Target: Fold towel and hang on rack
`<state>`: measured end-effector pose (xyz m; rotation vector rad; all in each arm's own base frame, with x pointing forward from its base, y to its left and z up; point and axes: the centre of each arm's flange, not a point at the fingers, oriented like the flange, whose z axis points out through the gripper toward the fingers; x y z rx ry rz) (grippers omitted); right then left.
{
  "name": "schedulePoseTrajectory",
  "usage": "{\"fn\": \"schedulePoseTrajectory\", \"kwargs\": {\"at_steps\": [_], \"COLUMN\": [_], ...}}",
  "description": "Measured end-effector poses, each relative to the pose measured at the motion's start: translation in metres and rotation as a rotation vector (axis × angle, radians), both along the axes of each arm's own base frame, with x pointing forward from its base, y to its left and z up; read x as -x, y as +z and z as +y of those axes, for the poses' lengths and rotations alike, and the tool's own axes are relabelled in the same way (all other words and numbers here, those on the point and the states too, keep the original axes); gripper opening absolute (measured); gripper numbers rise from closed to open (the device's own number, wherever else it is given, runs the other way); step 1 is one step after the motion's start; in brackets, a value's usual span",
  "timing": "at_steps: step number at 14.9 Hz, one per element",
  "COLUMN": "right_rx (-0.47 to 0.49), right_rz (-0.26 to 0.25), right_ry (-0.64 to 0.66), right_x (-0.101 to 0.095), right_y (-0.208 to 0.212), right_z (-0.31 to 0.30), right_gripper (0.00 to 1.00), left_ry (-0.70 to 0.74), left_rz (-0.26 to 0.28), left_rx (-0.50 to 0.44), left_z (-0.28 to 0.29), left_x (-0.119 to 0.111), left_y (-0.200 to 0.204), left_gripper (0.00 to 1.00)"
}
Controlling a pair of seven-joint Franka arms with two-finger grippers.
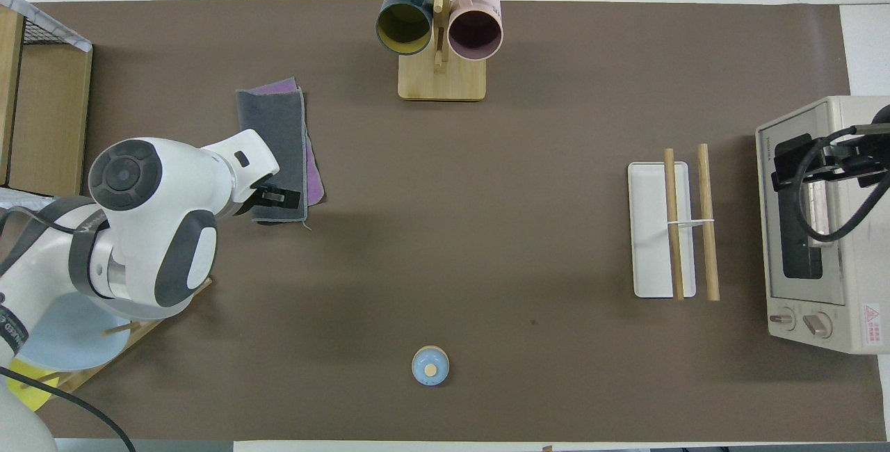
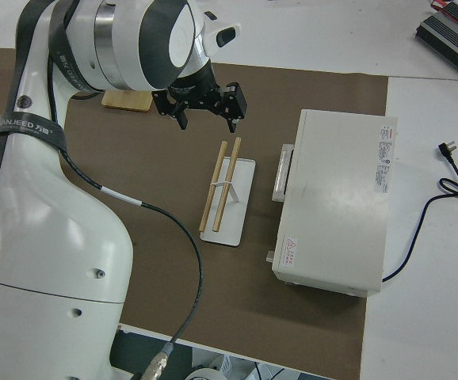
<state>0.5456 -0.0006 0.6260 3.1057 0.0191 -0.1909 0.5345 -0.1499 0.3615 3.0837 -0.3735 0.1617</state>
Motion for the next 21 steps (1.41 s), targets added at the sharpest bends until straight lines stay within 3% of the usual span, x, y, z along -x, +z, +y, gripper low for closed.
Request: {"fn": "schedulePoseTrajectory", "kwargs": {"at_steps": [1,4,6,12,17,21], "right_rx": [0.0,0.0,0.0,-0.001,-0.014,-0.08], "right_rz": [0.0,0.0,0.0,0.012,0.029,0.027], "right_ry": [0.0,0.003,0.006,0.02,0.092,0.091], "right_x": [0.0,0.0,0.0,0.005,0.014,0.012], "right_y": [0.0,0.0,0.0,0.003,0.005,-0.003], "right_z": [0.0,0.002,0.003,0.011,0.051,0.057], "right_gripper": [1.0,1.0,1.0,1.0,1.0,1.0], "left_ry": [0.042,0.11,0.128,0.138,0.139,0.141], "left_rz": [0.003,0.015,0.015,0.048,0.044,0.04], "left_rx": [0.031,0.178,0.222,0.222,0.22,0.223], "left_z": [0.014,0.053,0.067,0.065,0.063,0.063], "left_x": [-0.005,-0.015,-0.021,-0.029,-0.032,-0.035], "left_y": [0.002,-0.002,-0.017,-0.059,-0.065,-0.065], "left_gripper": [1.0,1.0,1.0,0.98,0.89,0.86]}}
